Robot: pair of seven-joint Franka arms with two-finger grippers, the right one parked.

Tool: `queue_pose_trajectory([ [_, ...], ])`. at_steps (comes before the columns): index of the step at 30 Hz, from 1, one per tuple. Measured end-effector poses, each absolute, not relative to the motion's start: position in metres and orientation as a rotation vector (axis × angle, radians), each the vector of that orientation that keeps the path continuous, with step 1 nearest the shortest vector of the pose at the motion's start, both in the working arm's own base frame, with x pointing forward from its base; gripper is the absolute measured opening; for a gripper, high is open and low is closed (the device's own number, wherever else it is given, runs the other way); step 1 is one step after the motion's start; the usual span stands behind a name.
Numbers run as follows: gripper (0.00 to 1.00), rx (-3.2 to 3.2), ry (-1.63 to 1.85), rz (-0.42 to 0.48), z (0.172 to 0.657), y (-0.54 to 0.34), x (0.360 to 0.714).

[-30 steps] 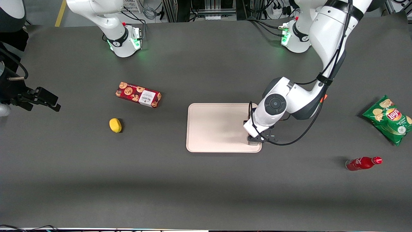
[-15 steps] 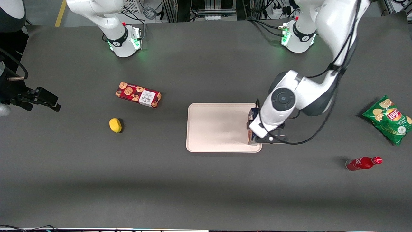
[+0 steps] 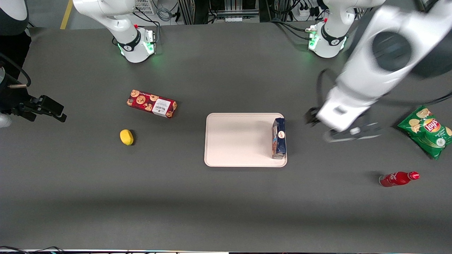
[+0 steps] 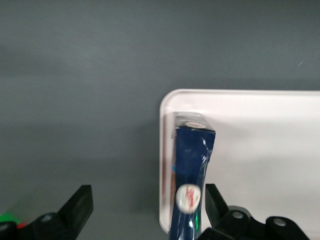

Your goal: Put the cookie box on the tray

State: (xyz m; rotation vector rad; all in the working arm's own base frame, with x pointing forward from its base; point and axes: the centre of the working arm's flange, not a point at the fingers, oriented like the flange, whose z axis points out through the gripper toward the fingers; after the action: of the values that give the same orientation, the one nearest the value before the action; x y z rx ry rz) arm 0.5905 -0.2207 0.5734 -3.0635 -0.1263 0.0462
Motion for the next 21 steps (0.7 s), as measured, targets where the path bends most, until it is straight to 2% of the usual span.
queue_pose_trajectory([
  [6, 1.00, -3.079, -0.067, 0.062, 0.649, -0.135, 0.569],
  [10, 1.00, -3.083, -0.011, 0.078, 0.679, -0.088, 0.544],
  [15, 1.00, -3.077, 0.022, 0.089, 0.671, -0.067, 0.521],
  [21, 1.00, -3.075, 0.029, 0.062, 0.624, -0.058, 0.506],
])
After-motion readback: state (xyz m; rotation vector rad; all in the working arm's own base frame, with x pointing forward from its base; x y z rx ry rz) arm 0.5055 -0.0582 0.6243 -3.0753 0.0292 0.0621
